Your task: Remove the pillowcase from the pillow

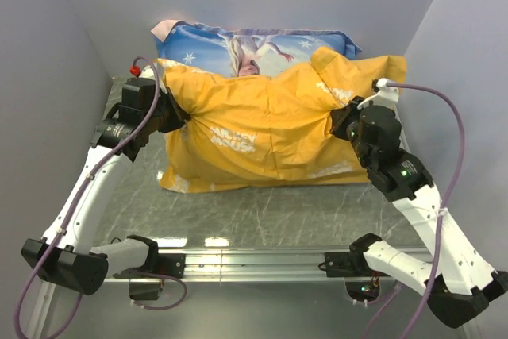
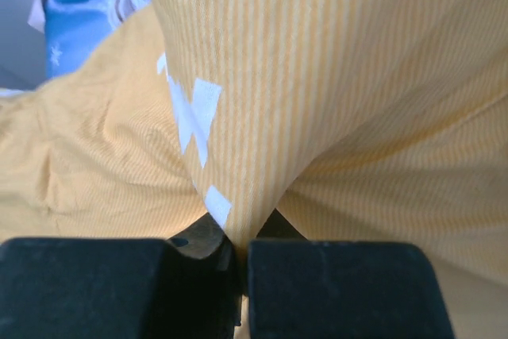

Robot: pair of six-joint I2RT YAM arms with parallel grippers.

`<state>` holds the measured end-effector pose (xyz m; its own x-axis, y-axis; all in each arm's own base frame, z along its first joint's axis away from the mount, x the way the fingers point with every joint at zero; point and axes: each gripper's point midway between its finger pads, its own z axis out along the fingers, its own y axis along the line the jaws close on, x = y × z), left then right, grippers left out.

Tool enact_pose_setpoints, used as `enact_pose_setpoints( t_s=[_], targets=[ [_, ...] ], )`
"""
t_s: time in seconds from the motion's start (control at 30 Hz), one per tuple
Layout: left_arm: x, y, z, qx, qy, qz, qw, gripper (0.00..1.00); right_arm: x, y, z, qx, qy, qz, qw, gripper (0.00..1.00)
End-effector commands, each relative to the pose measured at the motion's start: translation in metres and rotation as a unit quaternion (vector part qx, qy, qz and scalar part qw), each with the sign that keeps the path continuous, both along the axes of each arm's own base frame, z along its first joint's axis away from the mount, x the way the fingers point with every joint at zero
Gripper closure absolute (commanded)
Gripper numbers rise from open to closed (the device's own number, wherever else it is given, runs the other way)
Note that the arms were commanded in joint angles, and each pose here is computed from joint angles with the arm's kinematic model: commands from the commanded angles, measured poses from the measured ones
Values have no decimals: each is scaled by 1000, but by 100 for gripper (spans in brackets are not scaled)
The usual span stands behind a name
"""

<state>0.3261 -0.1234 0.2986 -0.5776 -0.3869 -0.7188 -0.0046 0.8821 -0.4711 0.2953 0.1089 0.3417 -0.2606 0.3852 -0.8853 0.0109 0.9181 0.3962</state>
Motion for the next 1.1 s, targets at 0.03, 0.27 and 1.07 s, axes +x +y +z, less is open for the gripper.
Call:
enact_pose_setpoints(
  t_s=[0.03,0.27,1.07],
  targets=[
    [-3,-15,45,-21,-69,-37,997,100,-3,-4,44,28,-58,-7,998,100],
    [3,-14,20,-19,-59,-28,998,100,33,-7,-29,31,19,-9,999,100],
    [-24,28,20,16,-102,51,993,24,-28,36,-32,36,13,95,995,22]
  ],
)
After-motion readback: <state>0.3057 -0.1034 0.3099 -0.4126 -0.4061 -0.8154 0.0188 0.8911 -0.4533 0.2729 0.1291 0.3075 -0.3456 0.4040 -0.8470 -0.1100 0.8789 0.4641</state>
